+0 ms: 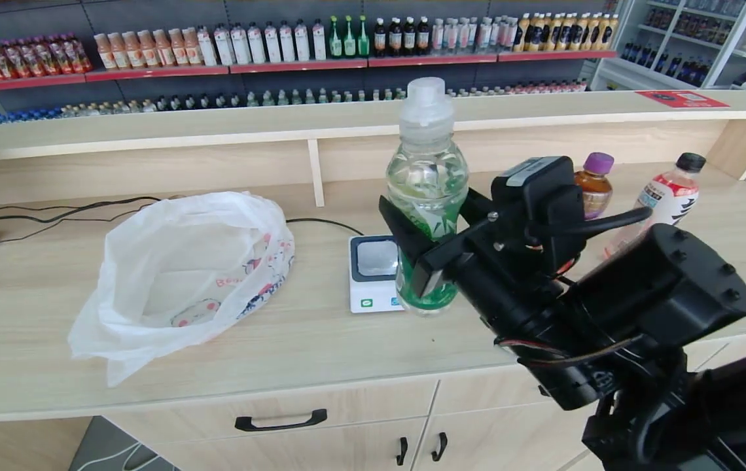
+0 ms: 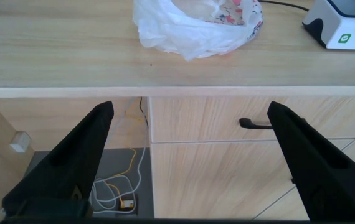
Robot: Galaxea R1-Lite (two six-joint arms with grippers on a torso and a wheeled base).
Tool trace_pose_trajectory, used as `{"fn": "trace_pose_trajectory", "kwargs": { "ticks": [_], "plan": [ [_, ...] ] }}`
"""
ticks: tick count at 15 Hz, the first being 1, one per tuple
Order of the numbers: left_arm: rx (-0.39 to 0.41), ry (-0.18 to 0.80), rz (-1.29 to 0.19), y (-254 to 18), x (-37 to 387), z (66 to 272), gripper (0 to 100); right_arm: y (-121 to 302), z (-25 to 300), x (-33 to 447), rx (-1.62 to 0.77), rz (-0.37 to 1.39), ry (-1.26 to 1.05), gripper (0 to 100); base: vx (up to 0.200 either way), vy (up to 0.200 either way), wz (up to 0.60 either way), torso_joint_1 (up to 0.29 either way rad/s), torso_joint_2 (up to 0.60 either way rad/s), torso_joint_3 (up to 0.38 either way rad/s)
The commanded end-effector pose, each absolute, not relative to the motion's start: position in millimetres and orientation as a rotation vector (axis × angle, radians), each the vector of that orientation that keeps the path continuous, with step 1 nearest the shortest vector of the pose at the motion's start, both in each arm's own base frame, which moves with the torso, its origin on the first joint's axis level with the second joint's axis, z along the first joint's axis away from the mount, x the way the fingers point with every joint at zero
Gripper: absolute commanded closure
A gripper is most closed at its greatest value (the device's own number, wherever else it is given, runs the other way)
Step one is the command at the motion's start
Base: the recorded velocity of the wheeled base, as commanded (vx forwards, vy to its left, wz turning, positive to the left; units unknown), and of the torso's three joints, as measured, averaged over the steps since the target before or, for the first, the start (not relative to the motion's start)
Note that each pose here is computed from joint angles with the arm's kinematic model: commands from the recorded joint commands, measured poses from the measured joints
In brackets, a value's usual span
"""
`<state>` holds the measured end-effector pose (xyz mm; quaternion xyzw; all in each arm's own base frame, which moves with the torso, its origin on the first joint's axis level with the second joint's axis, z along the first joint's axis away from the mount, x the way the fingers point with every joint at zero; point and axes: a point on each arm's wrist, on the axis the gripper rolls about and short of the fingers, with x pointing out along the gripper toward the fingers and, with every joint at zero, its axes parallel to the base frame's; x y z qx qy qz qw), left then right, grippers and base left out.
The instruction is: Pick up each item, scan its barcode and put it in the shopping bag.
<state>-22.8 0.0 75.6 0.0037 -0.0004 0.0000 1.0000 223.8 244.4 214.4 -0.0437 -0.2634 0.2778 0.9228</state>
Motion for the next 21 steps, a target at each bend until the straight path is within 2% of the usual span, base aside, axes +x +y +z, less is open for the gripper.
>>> {"fn": "trace_pose_trajectory", "kwargs": {
  "ticks": [1,5,9,17,21],
  "plan": [
    [0.008,-0.002,0.0,0.0,-22.8,75.6,0,261.5,202.2,249.2,-0.142,0.599,-0.568,100,0.0,0.0,0.0,0.0,0.0,0.0],
    [0.008,-0.002,0.0,0.0,-22.8,75.6,0,252.5,189.5,269.9,-0.333,0.678,-0.639,100,0.0,0.0,0.0,0.0,0.0,0.0],
    [0.008,-0.002,0.0,0.0,-22.8,75.6,0,237.7,193.0,283.1,-0.447,0.681,-0.71,100,0.0,0.0,0.0,0.0,0.0,0.0],
    [0.008,0.0,0.0,0.0,-22.7,75.7,0,243.5,191.1,298.2,-0.622,0.796,-0.893,100,0.0,0.0,0.0,0.0,0.0,0.0],
    [0.008,-0.002,0.0,0.0,-22.8,75.6,0,248.4,174.9,304.8,-0.696,0.882,-0.939,100,0.0,0.0,0.0,0.0,0.0,0.0]
  ]
}}
